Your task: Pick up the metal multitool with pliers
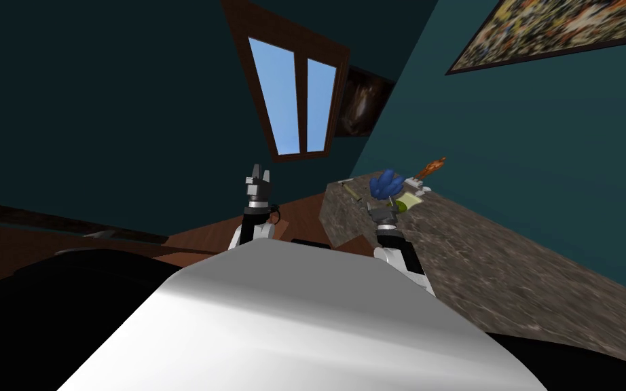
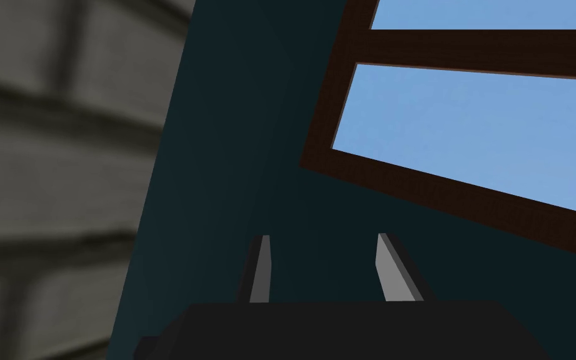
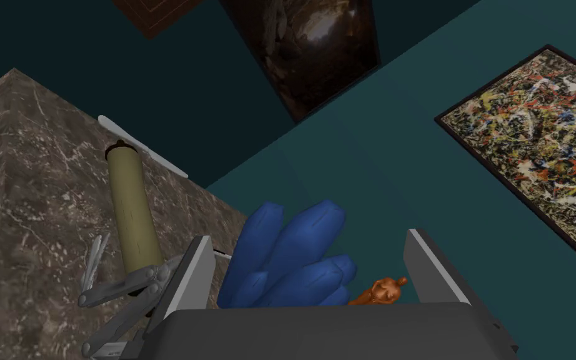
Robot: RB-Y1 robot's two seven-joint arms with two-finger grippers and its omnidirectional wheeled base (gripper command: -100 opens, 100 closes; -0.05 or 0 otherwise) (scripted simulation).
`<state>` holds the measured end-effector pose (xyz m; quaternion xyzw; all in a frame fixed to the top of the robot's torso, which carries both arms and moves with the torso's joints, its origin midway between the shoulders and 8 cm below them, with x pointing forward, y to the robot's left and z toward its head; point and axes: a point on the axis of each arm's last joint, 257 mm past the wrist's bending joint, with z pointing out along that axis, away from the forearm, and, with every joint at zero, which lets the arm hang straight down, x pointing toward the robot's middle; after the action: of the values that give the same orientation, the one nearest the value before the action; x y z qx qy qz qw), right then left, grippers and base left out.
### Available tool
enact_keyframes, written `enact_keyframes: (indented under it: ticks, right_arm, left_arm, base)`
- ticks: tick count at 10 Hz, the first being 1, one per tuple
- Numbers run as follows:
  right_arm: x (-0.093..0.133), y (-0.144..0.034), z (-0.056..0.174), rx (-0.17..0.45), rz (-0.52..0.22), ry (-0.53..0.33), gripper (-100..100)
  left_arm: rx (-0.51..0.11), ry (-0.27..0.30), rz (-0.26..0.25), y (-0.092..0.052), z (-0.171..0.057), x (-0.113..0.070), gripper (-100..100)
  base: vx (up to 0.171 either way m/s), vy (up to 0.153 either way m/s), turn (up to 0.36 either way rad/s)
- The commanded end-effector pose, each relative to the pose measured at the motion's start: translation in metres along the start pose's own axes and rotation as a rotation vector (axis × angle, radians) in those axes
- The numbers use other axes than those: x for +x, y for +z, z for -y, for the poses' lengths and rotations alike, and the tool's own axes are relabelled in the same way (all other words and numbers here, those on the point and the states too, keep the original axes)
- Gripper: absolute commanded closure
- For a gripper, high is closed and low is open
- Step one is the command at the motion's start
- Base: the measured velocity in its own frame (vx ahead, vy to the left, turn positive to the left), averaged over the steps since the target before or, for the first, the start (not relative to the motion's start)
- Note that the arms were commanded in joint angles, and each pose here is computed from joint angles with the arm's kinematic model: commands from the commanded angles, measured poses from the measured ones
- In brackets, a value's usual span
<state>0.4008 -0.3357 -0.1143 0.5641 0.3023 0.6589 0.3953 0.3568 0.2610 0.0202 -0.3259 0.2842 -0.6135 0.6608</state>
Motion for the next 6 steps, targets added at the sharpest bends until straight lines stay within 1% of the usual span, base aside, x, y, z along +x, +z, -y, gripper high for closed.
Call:
enact_keyframes:
  ticks: [1,2,3,4,5,6]
  right_arm:
    - [-0.005,-0.001,0.007,0.026,0.018,0.049,-100]
    - [-0.017,-0.002,0.014,0.063,0.044,0.106,-100]
    - [-0.026,-0.003,0.019,0.09,0.065,0.142,-100]
    - [-0.027,-0.004,0.022,0.099,0.072,0.163,-100]
    - [-0.037,-0.005,0.029,0.131,0.097,0.216,-100]
    - [-0.037,-0.005,0.03,0.134,0.1,0.22,-100]
  left_arm:
    - [0.0,0.0,0.0,0.0,0.0,0.0,0]
    - [0.0,0.0,0.0,0.0,0.0,0.0,0]
    - [0.0,0.0,0.0,0.0,0.0,0.0,0]
    - [0.0,0.0,0.0,0.0,0.0,0.0,0]
    - [0.0,0.0,0.0,0.0,0.0,0.0,0]
    - [0.0,0.0,0.0,0.0,0.0,0.0,0]
  base:
    - [-0.054,-0.062,0.032]
    - [-0.042,-0.052,0.059]
    - [-0.063,-0.073,0.1]
    - [-0.046,-0.056,0.038]
    - [-0.027,-0.046,0.06]
    - [-0.016,-0.034,0.042]
